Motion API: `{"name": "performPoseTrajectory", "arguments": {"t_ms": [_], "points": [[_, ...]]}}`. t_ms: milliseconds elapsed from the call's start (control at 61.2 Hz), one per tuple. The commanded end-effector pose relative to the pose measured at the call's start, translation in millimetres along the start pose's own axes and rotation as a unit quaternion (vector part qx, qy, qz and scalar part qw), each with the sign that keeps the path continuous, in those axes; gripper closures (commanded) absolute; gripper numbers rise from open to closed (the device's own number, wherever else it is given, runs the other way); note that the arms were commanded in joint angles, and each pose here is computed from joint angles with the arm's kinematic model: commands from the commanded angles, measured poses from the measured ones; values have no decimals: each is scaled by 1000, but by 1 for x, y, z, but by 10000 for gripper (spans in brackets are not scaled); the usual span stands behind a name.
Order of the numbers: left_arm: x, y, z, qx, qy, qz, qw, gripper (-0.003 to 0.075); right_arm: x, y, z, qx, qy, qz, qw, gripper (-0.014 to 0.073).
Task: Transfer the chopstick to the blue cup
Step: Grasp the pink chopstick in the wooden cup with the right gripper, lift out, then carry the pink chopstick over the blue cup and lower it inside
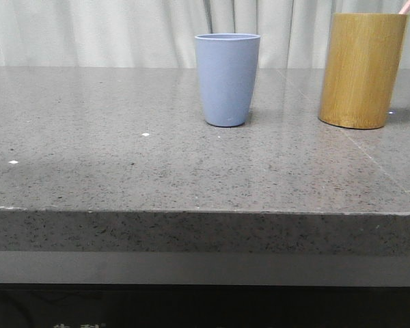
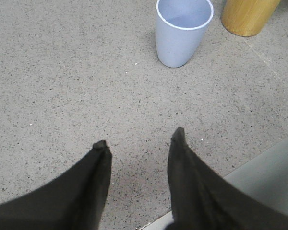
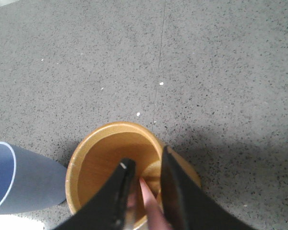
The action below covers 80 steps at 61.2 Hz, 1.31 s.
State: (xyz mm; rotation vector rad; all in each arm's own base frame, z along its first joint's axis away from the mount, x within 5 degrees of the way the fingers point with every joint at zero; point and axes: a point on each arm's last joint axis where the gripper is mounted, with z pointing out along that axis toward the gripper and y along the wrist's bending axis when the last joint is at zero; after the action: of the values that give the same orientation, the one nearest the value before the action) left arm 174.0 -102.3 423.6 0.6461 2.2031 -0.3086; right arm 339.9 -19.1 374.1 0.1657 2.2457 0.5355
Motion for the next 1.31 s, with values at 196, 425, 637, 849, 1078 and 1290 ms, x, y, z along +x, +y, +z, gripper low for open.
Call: {"name": "performPoseTrajectory", "arguments": {"t_ms": [196,425,637,849,1078,1290], "points": [[-10,0,-13,1,-55,-7,998,426,-18,17,-27,-19,-55,-42,997,636],[-10,0,-13,1,-54,-7,998,426,-42,41,-65,-11,-69,-126,990,662],[-10,0,-13,1,-54,-7,998,426,-61,83,-132,-3,-120,-216,969,662],[-11,0,-13,1,-57,-7,998,426,-55,129,-153,-62,-150,-264,951,662],[-11,0,-13,1,-59,-7,998,426,-39,173,-112,-135,-111,-304,937,662],[-11,0,-13,1,-59,-7,998,426,-26,199,-47,-133,-69,-346,926,662]]}}
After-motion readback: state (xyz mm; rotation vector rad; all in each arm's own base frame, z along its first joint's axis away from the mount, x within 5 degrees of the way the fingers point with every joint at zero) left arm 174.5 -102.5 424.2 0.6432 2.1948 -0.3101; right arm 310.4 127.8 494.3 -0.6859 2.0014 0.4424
